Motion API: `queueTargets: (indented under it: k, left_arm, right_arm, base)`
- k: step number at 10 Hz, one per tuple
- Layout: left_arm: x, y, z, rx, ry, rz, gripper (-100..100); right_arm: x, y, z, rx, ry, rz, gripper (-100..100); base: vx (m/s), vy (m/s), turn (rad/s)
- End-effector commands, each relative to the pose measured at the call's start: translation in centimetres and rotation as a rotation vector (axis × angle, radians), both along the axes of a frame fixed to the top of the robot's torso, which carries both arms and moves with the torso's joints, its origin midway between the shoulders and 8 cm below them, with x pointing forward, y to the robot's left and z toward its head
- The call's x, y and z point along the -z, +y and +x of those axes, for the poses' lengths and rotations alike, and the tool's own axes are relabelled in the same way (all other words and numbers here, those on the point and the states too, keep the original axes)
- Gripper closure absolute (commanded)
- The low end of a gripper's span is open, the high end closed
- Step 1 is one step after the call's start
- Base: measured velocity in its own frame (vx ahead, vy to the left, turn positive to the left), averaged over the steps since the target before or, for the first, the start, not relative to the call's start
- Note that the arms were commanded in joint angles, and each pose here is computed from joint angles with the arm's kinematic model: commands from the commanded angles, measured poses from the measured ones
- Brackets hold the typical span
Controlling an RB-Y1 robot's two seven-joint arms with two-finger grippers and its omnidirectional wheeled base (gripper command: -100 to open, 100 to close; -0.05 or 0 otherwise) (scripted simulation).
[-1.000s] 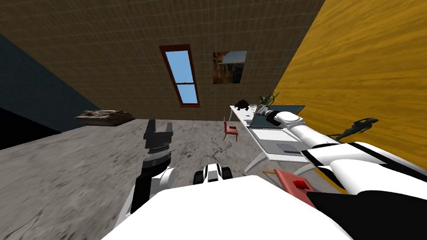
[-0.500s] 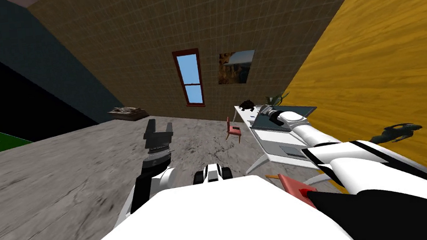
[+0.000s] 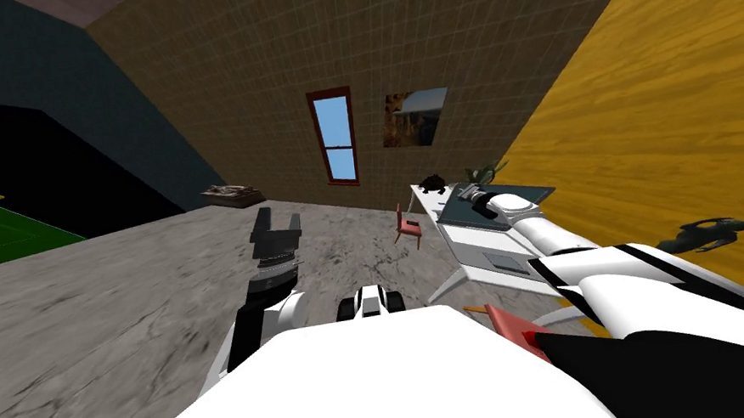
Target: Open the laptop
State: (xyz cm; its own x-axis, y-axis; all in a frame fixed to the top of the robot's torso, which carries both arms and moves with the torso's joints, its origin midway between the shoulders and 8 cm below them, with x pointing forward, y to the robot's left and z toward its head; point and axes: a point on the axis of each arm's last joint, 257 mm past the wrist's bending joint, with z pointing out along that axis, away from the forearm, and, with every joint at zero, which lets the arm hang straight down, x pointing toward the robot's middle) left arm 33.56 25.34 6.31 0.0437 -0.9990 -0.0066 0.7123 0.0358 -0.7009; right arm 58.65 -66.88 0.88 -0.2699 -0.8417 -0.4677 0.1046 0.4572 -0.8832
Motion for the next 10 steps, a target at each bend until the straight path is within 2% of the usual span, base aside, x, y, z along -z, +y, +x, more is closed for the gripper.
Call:
queueTargets:
  k: [1, 6, 7, 8, 10]
  left_arm:
    - [0.0, 0.0, 0.0, 0.0, 0.0, 0.0, 0]
    - [0.0, 0.0, 0.0, 0.0, 0.0, 0.0, 0]
    - [0.0, 0.0, 0.0, 0.0, 0.0, 0.0, 0]
    - [0.0, 0.0, 0.0, 0.0, 0.0, 0.0, 0]
    - [0.0, 0.0, 0.0, 0.0, 0.0, 0.0, 0]
  right_arm:
    - [0.3, 3.7, 1.3, -0.089, 0.003, -0.001, 100]
    - [0.4, 8.7, 2.6, -0.204, 0.001, -0.002, 100]
    - [0.4, 8.0, 2.5, -0.19, 0.001, -0.002, 100]
    - [-0.6, 6.2, 1.8, -0.158, -0.003, -0.005, -100]
    - [-1.8, 4.2, 1.0, -0.123, -0.009, -0.007, -100]
  base:
    - [0.136, 0.065, -0.417]
    - [0.098, 0.052, -0.23]
    - [0.027, 0.014, -0.054]
    - [0.112, 0.088, -0.018]
    - [0.19, 0.108, -0.038]
